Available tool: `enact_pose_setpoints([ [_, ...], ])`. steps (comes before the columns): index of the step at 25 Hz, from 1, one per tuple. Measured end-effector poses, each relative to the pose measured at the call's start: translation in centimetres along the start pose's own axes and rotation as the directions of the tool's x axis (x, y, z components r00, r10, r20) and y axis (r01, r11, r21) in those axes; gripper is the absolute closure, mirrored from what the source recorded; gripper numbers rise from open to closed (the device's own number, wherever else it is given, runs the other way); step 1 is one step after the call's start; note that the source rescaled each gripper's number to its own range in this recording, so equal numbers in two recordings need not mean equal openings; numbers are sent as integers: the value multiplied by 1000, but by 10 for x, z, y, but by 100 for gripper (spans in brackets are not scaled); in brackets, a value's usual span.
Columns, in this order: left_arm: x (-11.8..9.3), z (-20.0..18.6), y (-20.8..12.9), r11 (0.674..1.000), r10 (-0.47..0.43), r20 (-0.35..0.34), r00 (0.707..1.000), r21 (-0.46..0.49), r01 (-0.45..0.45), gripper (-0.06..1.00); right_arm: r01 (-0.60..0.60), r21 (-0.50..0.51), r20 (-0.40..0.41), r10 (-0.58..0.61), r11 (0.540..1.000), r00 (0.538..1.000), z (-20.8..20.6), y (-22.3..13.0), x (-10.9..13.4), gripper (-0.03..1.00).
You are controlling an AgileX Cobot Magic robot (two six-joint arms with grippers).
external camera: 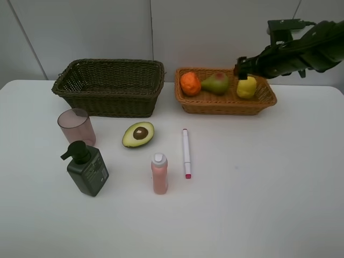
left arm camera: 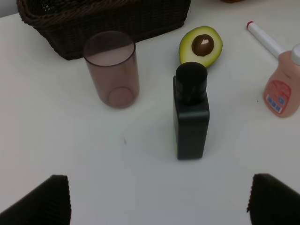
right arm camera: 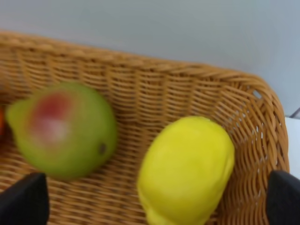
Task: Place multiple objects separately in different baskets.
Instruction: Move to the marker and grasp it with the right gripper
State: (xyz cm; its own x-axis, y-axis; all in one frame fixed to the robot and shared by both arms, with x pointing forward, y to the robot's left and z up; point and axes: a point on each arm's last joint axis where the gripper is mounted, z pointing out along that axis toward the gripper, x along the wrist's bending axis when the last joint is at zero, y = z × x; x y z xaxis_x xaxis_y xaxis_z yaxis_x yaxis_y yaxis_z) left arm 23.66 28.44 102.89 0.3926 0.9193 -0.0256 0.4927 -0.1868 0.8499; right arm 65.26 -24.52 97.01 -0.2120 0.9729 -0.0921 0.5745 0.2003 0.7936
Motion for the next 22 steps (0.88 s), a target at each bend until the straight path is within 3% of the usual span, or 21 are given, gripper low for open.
enact_pose_setpoints([
  [11,0,0,0,1000,0,0,1000,0,0,-6,-76,-49,-150,68,996,986,-83,45,10,0],
  [17,0,0,0,1000,0,0,1000,0,0,-6,-77,-15,-244,71,997,967,-123,54,26,0],
  [22,0,0,0,1000,0,0,1000,0,0,-6,-29,54,-253,42,998,967,-145,52,45,0],
])
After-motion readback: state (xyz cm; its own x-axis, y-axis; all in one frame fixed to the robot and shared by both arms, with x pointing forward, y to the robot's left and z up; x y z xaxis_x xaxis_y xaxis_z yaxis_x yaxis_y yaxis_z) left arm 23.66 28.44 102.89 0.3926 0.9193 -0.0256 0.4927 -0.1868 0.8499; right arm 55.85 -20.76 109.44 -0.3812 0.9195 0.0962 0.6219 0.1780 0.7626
